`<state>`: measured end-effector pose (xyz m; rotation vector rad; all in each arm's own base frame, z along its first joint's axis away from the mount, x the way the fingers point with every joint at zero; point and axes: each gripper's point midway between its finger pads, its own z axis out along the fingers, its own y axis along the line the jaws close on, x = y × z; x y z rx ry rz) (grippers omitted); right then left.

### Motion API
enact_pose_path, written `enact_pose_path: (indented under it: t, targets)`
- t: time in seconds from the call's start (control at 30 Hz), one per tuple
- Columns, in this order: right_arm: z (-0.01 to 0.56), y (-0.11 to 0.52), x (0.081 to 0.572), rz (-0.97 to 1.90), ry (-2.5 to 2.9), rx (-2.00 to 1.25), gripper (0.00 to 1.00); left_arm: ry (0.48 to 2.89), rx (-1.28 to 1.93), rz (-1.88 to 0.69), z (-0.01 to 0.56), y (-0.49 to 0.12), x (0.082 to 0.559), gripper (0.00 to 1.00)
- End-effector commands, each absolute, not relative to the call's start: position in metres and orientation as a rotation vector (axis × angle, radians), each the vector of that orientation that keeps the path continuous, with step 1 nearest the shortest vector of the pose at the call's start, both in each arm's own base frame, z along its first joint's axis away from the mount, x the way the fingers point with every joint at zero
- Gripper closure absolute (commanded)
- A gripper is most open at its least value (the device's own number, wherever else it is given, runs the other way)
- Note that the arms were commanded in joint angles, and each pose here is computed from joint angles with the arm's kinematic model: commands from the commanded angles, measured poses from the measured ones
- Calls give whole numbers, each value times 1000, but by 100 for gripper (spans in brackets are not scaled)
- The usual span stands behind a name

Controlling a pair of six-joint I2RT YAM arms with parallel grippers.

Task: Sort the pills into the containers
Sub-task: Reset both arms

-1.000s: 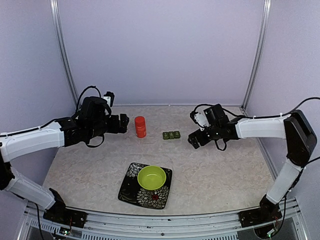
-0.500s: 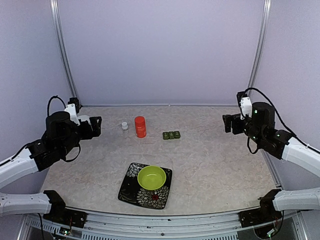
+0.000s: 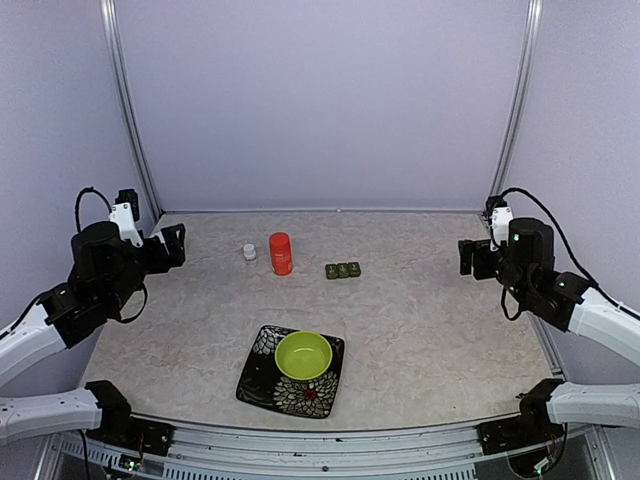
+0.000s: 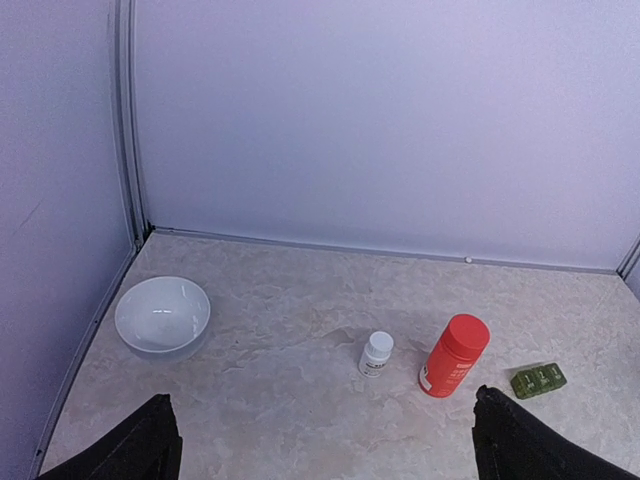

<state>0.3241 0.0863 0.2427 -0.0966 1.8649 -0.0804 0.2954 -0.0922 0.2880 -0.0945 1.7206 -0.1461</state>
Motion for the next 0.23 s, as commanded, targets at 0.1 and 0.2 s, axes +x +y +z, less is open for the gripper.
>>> enact_pose_path:
  t: [0.1, 0.2]
  targets:
    - [259, 86, 317, -17, 1797, -79, 0, 1749, -99, -114, 280, -89, 300, 1]
    - [260, 87, 316, -11, 1788, -85, 0, 1747, -106, -112, 281, -88, 301, 1]
